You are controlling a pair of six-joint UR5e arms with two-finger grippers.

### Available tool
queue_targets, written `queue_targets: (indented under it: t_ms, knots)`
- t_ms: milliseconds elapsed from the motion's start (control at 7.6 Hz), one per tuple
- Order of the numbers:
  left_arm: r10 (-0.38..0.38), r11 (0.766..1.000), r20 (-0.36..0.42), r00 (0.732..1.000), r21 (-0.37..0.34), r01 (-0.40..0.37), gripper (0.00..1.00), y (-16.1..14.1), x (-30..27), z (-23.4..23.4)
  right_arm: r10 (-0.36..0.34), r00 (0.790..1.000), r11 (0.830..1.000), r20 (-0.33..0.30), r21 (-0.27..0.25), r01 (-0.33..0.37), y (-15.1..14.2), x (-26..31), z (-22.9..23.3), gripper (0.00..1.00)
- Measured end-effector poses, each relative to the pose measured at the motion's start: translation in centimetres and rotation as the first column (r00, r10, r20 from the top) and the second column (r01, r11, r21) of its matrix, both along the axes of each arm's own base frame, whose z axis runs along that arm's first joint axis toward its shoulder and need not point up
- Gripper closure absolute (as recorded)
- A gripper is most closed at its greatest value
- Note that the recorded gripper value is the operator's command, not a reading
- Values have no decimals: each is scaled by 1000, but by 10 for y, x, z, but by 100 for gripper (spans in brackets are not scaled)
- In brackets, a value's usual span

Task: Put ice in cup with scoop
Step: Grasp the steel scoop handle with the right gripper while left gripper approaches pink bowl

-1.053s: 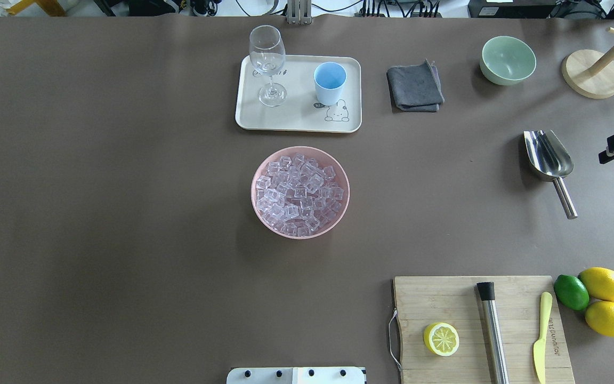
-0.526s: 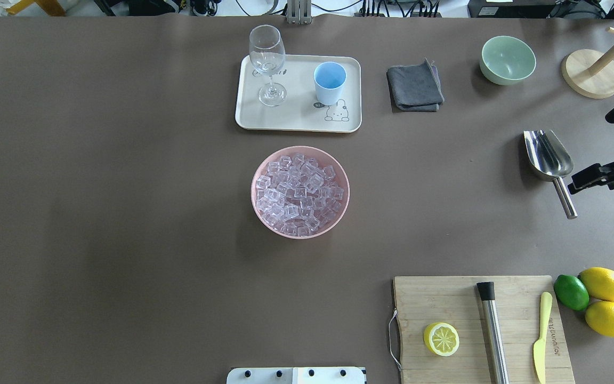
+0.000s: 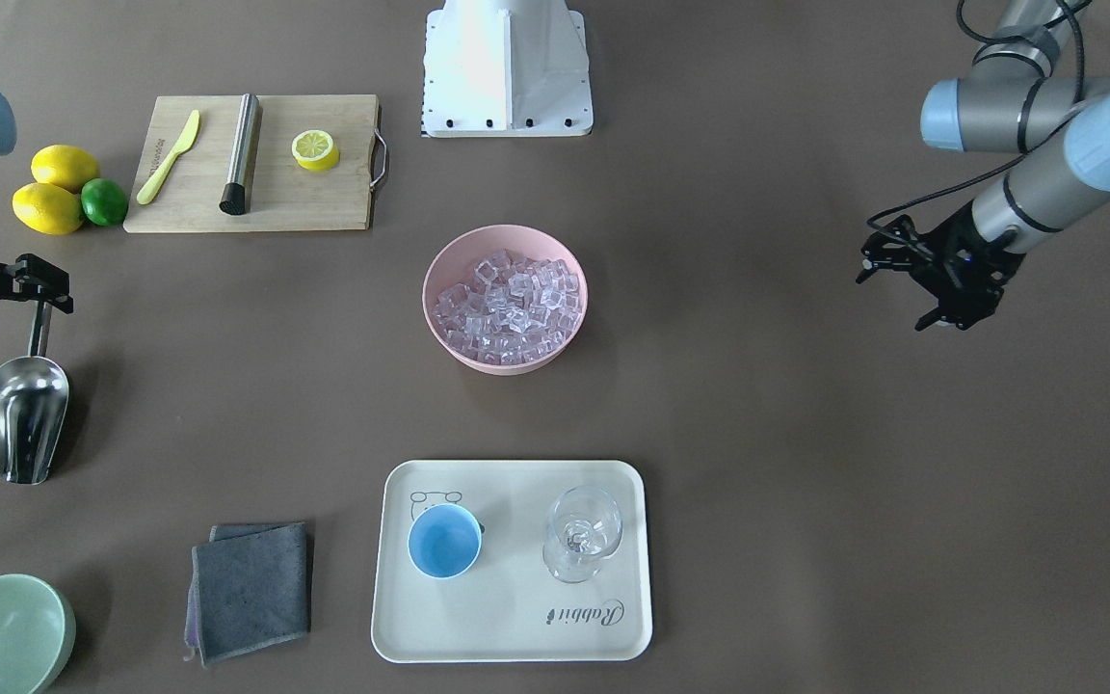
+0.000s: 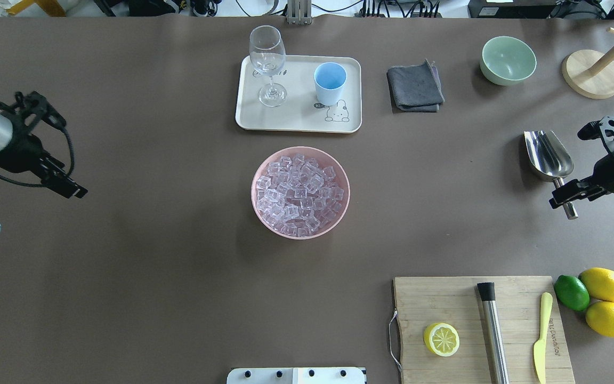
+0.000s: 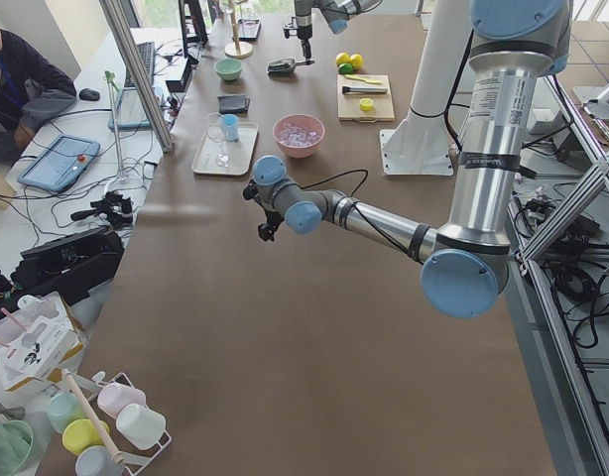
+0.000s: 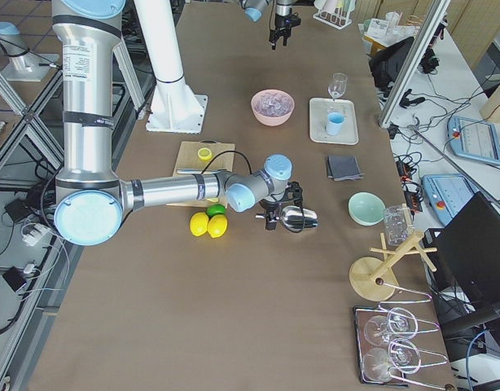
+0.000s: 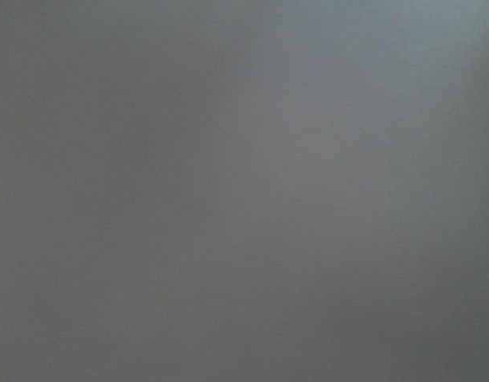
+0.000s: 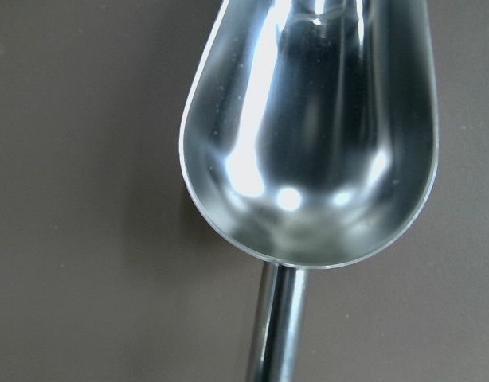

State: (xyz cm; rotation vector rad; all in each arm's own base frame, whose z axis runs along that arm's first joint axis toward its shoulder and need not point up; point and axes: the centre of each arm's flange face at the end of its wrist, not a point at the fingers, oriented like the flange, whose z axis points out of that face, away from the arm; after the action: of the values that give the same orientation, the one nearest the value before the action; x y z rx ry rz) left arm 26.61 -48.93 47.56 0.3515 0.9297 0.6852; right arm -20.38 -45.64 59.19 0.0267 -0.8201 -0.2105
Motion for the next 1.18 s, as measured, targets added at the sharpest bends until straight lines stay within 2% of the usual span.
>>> queue_targets:
  t_ms: [132, 263, 395, 658, 921, 1184]
  knots:
    - [60, 996, 3, 998, 70, -60, 2, 16, 51, -21, -7, 1000, 1000, -3, -5, 7, -1, -5, 2, 42]
    - [106, 982, -6, 994, 155, -104, 2, 38, 96, -37, -12, 1000, 1000, -6, -10, 12, -3, -9, 5, 86]
    - [132, 964, -23, 991, 235, -123, 2, 59, 128, -48, -16, 1000, 1000, -9, -14, 16, -4, -12, 8, 100]
    - [162, 935, -64, 985, 329, -133, 2, 85, 167, -73, -19, 1000, 1000, -8, -19, 19, -11, -17, 9, 100]
    - [171, 919, -98, 980, 374, -123, 2, 88, 182, -99, -28, 1000, 998, -2, -49, 28, -9, -18, 6, 100]
    - [150, 901, -105, 983, 425, -92, 2, 97, 200, -113, -8, 1000, 997, 13, -73, 9, -4, 2, -45, 100]
